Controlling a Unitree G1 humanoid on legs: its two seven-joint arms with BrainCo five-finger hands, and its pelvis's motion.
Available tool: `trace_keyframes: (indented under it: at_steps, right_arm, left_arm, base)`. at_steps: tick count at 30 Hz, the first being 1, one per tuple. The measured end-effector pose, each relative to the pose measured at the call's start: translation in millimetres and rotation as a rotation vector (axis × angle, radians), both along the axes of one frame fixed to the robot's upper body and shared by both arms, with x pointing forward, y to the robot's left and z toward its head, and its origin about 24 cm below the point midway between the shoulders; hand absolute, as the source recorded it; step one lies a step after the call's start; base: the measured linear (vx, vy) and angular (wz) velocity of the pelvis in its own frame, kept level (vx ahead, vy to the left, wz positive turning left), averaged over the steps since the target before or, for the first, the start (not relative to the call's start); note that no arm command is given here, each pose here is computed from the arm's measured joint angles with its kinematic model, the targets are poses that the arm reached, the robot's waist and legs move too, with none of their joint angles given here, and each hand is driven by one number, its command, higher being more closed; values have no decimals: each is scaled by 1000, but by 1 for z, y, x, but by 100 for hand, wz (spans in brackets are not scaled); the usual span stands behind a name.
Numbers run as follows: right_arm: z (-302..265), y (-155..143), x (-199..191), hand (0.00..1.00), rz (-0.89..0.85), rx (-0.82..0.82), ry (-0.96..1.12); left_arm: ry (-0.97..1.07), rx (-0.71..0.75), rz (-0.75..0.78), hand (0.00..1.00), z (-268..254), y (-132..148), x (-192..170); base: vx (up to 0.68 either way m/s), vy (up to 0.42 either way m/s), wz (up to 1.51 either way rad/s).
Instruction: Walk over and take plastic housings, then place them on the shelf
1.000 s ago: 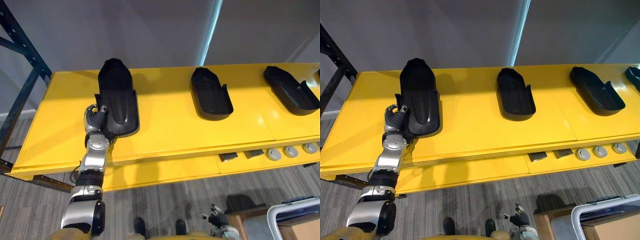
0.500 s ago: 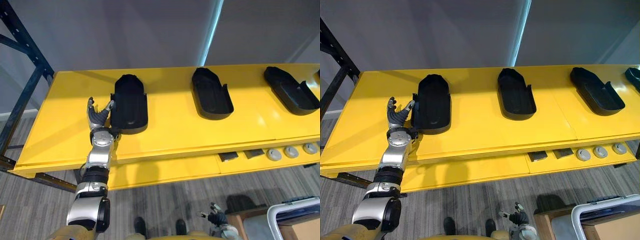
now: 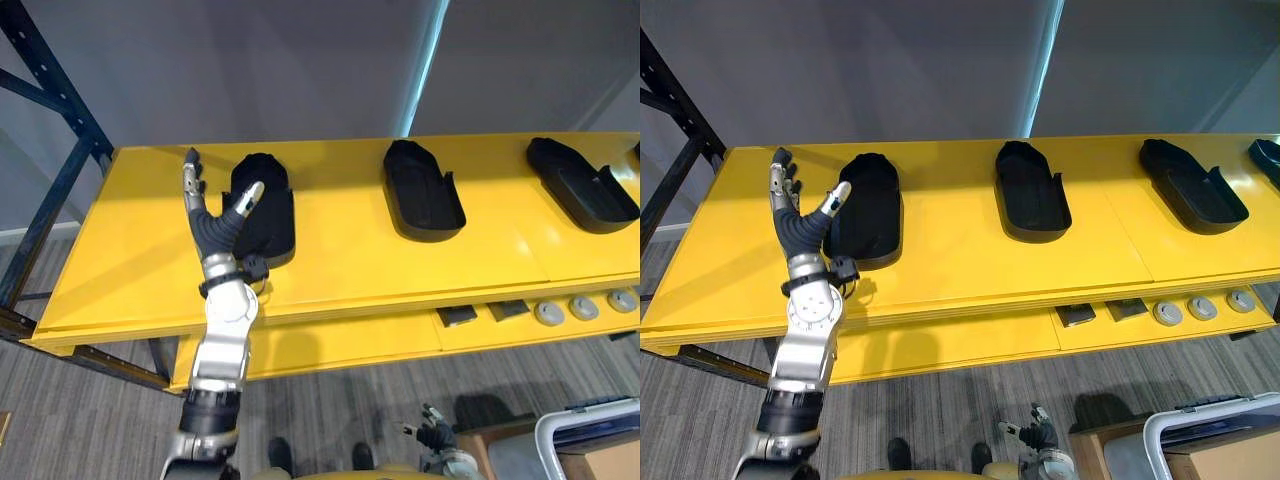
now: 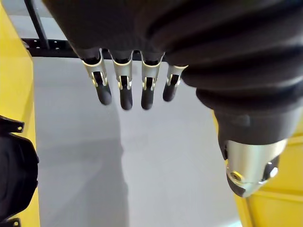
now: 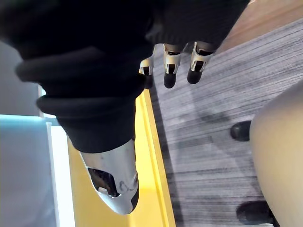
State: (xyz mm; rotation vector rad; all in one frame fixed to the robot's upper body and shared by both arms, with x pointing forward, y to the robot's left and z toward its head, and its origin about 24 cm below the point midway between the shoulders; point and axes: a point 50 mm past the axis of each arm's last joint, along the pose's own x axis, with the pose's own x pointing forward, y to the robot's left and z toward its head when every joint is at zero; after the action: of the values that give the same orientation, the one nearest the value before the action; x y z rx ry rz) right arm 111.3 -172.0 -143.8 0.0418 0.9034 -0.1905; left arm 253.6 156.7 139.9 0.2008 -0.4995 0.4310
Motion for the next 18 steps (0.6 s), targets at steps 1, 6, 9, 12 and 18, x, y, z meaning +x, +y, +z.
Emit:
trace_keyframes:
  at_steps: [1,6,9,12,18]
  right_arm:
    - [0,0,-2,0,-1,0,1]
    - [-2,-2,-8,0,-4,-5,17]
    - [-2,-3,-10,0,-5,-7,23]
    - [-2,-3,-10,0,-3,-8,23]
    - [-1,-1,-8,0,13,-8,15]
  left_arm:
    - [8,21,-7,100,-4,-2,-6]
    - [148,59,-50,100,-35,-2,-27]
    - [212,53,-67,100,-48,-4,-28]
    - [294,73,-81,100,-65,-6,-26]
    - [454,94,-78,100,-97,-3,-24]
  base:
    - [2,-11,7]
    - [10,-6,11]
    - [0,0,0]
    - [0,0,0]
    - [15,4,-7]
